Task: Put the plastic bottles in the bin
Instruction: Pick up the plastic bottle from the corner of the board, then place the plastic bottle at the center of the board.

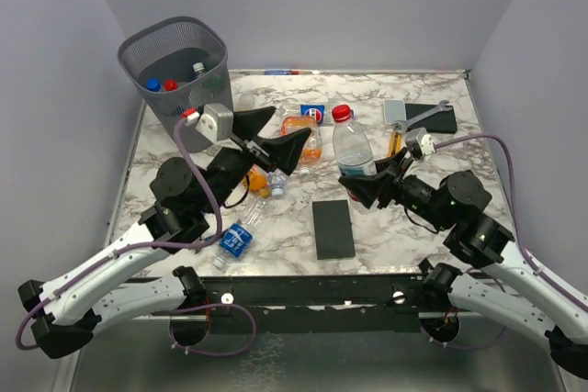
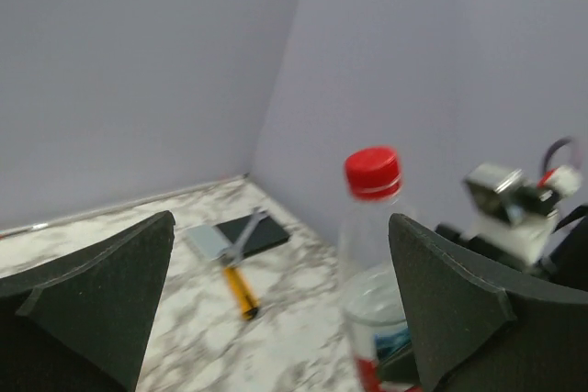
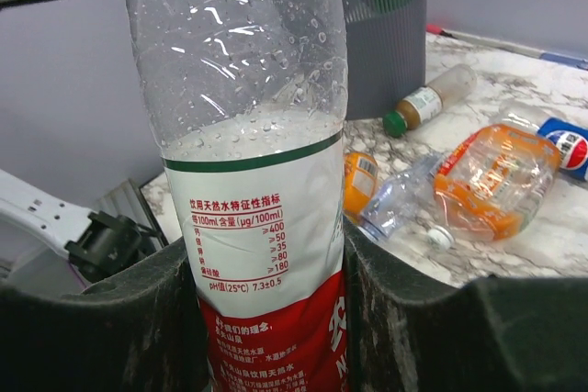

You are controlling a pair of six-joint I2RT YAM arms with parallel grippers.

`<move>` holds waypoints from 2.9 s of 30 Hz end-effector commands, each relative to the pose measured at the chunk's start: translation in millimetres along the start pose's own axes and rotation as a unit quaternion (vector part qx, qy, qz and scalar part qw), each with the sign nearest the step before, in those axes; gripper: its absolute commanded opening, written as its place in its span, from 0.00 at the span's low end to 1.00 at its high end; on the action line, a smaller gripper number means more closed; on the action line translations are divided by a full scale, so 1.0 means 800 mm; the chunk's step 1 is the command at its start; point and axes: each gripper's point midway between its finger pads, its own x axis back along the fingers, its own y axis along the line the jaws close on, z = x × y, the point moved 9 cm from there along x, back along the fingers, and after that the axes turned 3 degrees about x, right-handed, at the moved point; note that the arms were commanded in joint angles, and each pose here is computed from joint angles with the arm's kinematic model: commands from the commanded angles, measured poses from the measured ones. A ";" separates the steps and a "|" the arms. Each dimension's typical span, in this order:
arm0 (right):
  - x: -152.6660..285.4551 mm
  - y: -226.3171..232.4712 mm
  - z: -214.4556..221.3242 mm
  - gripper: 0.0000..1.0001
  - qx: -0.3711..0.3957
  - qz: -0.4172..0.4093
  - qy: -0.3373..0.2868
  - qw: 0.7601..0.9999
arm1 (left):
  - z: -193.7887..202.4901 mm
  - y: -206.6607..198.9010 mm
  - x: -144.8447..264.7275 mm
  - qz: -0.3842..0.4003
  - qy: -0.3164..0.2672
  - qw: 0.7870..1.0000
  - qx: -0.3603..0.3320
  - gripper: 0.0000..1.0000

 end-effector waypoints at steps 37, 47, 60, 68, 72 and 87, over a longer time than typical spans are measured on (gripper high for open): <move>0.011 0.035 -0.063 1.00 -0.051 -0.067 0.002 0.996 | -0.129 -0.002 -0.100 -0.152 -0.054 0.985 -0.065 0.00; 0.052 0.020 -0.044 1.00 -0.080 0.006 -0.047 0.996 | -0.215 0.131 -0.121 -0.408 -0.209 0.861 -0.219 0.00; 0.070 0.006 0.026 1.00 -0.144 0.041 -0.013 0.989 | -0.194 0.313 -0.156 -0.502 -0.340 0.754 -0.253 0.00; 0.078 -0.008 0.034 1.00 -0.124 0.094 -0.004 0.988 | -0.143 0.398 -0.157 -0.533 -0.297 0.744 -0.272 0.00; 0.075 -0.012 0.041 1.00 -0.123 0.103 -0.005 0.987 | -0.123 0.432 -0.163 -0.538 -0.267 0.751 -0.274 0.00; 0.072 -0.015 0.047 1.00 -0.131 0.117 -0.001 0.984 | -0.065 0.483 -0.183 -0.536 -0.233 0.782 -0.217 0.97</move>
